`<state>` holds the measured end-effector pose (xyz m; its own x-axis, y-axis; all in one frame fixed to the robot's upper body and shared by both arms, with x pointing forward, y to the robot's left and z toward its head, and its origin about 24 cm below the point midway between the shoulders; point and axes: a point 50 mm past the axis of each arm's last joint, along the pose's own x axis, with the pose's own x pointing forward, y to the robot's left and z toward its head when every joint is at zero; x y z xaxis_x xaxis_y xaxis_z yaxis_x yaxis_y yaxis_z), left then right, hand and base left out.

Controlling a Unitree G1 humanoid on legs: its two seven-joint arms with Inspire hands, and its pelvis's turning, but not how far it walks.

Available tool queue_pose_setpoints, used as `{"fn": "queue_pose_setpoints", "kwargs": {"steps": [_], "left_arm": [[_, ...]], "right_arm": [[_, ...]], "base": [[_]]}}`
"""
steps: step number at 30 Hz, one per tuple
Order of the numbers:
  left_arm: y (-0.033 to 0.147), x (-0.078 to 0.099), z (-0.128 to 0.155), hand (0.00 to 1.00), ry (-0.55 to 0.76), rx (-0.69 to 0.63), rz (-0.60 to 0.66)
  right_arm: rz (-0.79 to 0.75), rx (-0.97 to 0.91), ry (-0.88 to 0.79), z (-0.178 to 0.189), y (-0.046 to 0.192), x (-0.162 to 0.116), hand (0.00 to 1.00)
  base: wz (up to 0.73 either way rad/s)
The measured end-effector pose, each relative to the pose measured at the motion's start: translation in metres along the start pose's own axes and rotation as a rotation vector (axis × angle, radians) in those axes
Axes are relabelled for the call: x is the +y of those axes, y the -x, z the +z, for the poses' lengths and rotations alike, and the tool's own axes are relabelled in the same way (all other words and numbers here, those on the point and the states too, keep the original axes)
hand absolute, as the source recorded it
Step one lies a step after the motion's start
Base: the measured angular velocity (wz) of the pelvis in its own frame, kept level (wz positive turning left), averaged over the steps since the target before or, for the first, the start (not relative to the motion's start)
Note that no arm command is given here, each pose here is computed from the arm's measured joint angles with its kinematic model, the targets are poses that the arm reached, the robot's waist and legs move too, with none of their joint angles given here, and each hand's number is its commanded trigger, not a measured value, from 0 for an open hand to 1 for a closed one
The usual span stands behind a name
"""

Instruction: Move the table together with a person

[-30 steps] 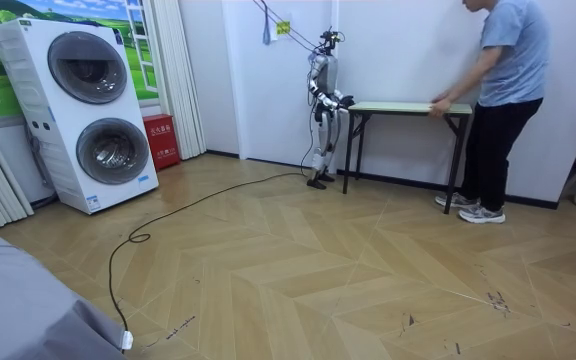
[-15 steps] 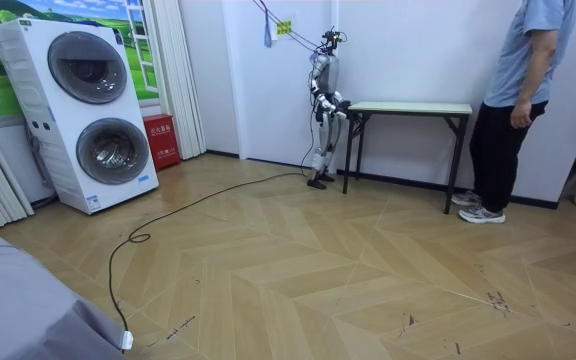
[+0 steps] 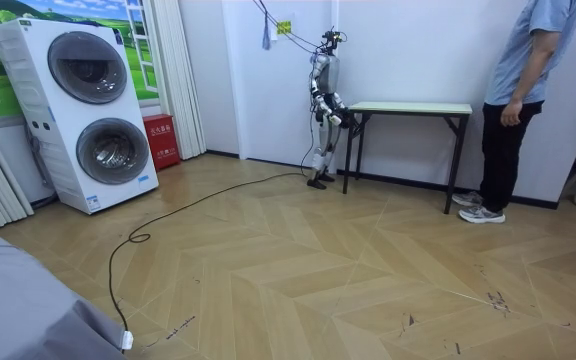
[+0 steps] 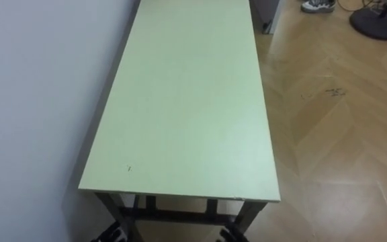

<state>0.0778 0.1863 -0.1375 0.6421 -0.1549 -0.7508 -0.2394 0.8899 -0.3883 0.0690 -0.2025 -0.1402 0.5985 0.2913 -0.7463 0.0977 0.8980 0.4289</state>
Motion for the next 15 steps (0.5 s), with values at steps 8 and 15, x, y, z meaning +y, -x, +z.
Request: {"fn": "queue_pose_setpoints", "kwargs": {"steps": [8, 15], "left_arm": [[0.004, 0.015, -0.014, 0.0, 0.02, 0.033, 0.13], [0.013, 0.033, -0.035, 0.0, -0.07, 0.145, 0.293]], "right_arm": [[-0.256, 0.061, -0.059, -0.021, 0.017, -0.033, 0.0], [-0.47, 0.158, -0.154, -0.053, 0.04, -0.052, 0.0]], "base": [[-0.13], [-0.08]]}}
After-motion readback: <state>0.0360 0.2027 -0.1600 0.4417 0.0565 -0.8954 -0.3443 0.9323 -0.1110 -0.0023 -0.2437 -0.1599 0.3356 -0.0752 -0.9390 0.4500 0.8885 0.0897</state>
